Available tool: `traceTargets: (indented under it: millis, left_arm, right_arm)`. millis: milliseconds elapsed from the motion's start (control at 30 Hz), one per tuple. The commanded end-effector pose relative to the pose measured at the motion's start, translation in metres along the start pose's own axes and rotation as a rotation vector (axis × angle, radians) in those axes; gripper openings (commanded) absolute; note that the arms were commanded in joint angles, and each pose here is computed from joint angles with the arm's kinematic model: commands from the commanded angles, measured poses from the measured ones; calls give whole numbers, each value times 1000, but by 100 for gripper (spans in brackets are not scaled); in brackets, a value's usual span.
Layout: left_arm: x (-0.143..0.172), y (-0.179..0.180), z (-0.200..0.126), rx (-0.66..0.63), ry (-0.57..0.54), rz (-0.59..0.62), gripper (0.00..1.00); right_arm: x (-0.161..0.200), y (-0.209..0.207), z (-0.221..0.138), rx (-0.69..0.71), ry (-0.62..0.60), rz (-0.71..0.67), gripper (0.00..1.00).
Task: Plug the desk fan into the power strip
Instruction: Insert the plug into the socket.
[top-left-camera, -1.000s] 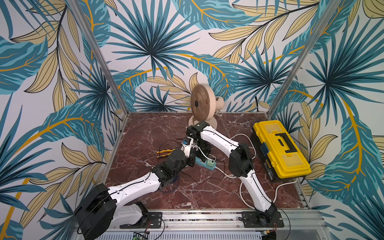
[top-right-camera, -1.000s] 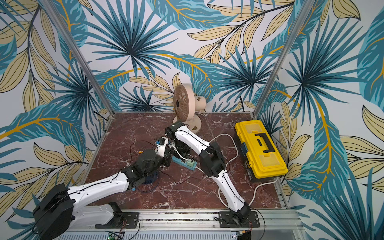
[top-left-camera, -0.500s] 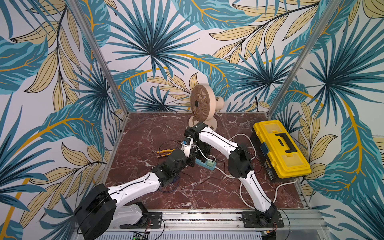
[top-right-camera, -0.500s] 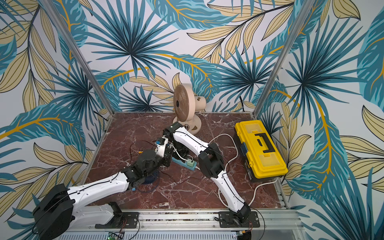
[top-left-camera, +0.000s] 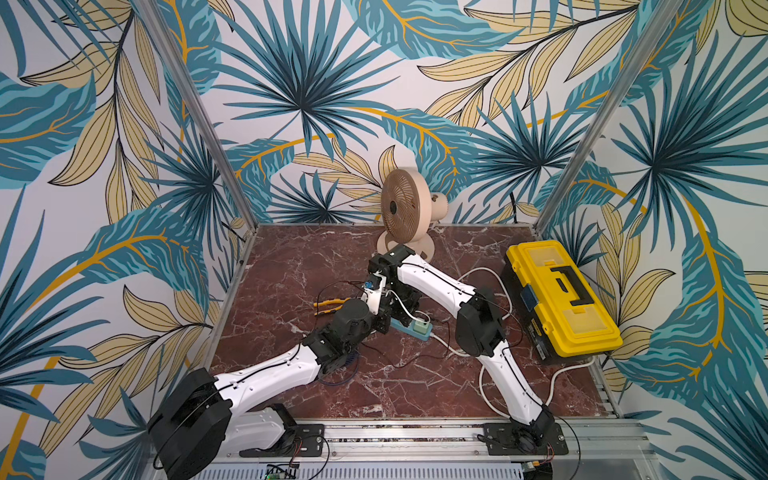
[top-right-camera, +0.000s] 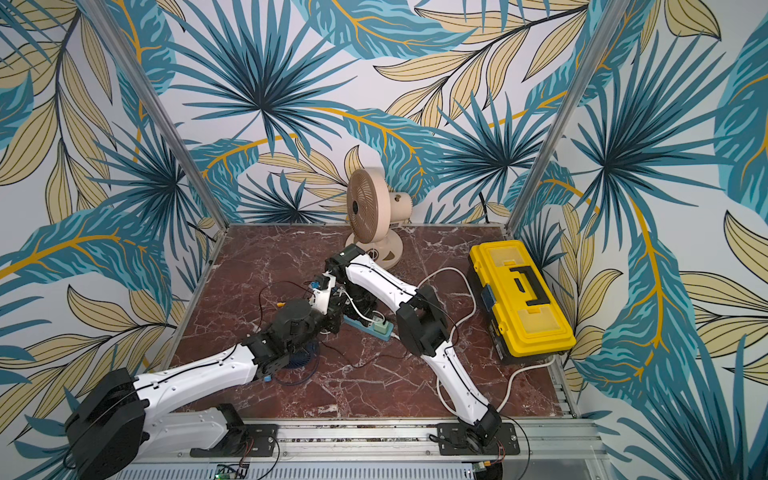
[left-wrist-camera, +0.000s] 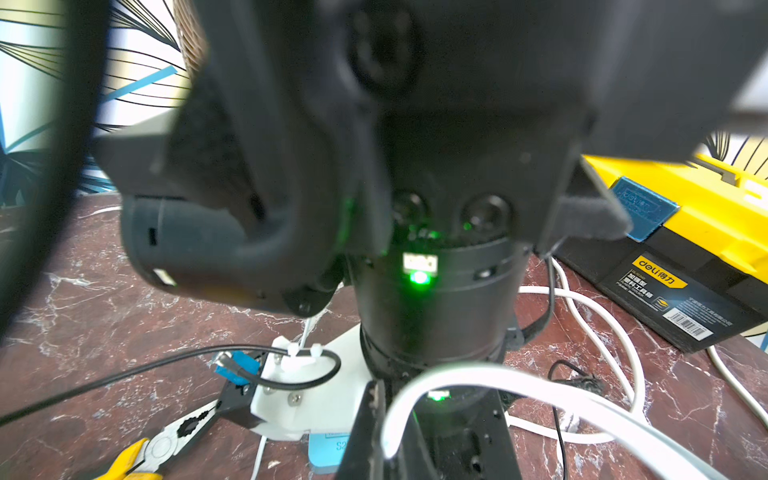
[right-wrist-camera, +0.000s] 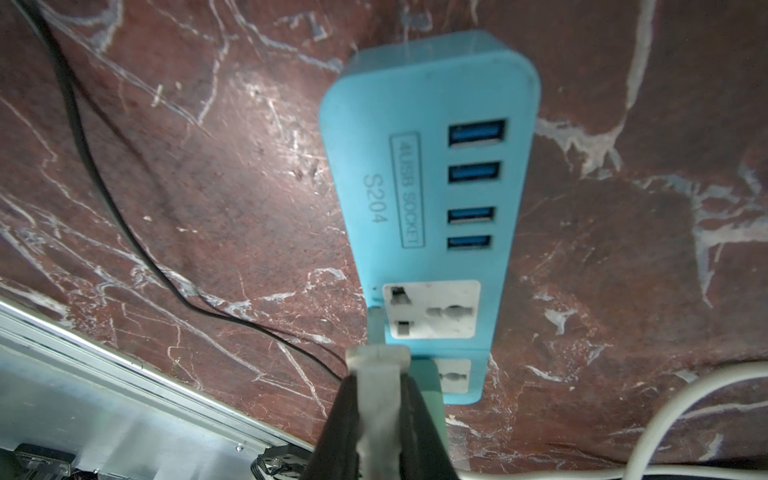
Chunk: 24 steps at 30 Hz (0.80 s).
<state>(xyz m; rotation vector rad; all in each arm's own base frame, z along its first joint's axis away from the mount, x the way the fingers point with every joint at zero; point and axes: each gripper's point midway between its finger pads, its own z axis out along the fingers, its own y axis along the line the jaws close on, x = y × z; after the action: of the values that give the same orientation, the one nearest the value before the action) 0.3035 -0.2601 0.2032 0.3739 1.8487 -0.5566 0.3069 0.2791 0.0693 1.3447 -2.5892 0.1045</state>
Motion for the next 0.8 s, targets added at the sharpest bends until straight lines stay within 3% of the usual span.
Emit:
traceTargets:
  millis: [0, 233, 600, 767]
  left_arm:
    - [-9, -2, -5, 15, -37, 4, 0]
    - [-9, -2, -5, 16, -37, 4, 0]
    - [-9, -2, -6, 14, -39, 5, 0]
    - [-10, -2, -6, 16, -40, 4, 0]
  right_arm:
    - [7, 2, 8, 21, 49, -18, 0]
    - [6, -13, 3, 104, 42, -5, 0]
    - [-2, 11, 16, -21, 23, -38, 0]
    - [4, 1, 26, 32, 72, -28, 0]
